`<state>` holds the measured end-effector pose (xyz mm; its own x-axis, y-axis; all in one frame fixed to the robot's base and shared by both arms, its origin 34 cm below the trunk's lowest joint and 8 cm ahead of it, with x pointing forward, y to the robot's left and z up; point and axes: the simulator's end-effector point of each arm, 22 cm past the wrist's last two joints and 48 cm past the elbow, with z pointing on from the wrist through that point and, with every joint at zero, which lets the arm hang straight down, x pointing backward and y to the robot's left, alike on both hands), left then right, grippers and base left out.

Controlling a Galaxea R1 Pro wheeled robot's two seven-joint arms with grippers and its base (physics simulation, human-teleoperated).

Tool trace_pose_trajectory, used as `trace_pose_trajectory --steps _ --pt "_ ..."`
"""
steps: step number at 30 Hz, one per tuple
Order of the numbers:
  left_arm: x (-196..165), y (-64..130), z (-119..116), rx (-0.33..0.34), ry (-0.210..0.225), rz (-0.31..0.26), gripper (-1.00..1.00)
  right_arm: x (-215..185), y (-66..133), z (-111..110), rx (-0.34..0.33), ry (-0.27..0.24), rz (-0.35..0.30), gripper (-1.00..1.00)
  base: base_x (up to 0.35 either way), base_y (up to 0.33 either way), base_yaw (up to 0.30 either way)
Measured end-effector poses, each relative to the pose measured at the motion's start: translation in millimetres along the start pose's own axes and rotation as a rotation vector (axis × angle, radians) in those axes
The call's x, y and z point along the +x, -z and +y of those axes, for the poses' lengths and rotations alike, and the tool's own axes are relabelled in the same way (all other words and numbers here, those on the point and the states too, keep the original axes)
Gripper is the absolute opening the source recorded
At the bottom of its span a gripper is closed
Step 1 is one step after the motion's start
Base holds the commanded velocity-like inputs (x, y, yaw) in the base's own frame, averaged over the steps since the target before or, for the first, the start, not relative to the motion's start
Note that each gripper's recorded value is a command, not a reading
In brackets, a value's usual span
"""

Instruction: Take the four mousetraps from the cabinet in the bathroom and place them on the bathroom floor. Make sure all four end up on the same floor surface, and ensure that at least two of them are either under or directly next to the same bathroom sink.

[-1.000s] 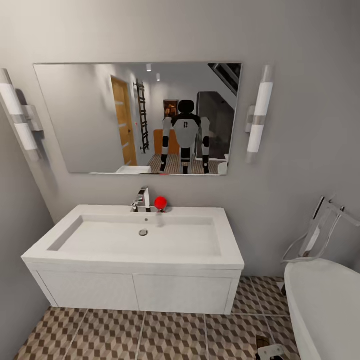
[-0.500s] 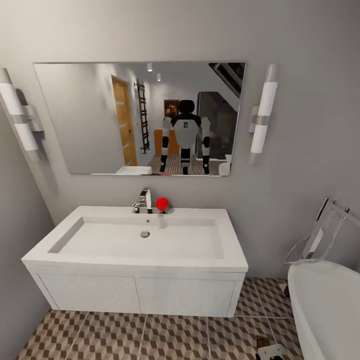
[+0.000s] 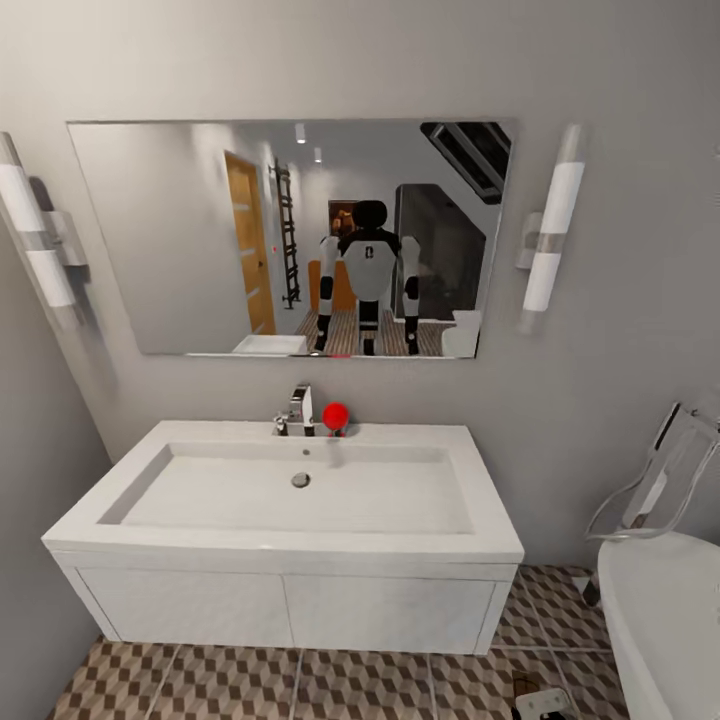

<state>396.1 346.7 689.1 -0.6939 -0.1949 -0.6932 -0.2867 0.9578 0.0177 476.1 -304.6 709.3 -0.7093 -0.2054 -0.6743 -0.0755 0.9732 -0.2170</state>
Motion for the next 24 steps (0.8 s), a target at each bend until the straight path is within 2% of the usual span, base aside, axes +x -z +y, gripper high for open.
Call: trace_pose_trajectory --steps 13,24 --pt "-2.9 0.1 -0.8 0.001 0.002 -0.008 -1.00 -3.1 0.3 -0.7 0.001 -0.001 -0.007 -1.00 0.001 0.001 -0.065" --pt "-7.3 0.2 -2.7 0.005 0.005 -0.018 -1.00 -7.8 1.0 -1.8 0.004 -0.001 -0.016 -1.00 0.000 0.000 -0.144"
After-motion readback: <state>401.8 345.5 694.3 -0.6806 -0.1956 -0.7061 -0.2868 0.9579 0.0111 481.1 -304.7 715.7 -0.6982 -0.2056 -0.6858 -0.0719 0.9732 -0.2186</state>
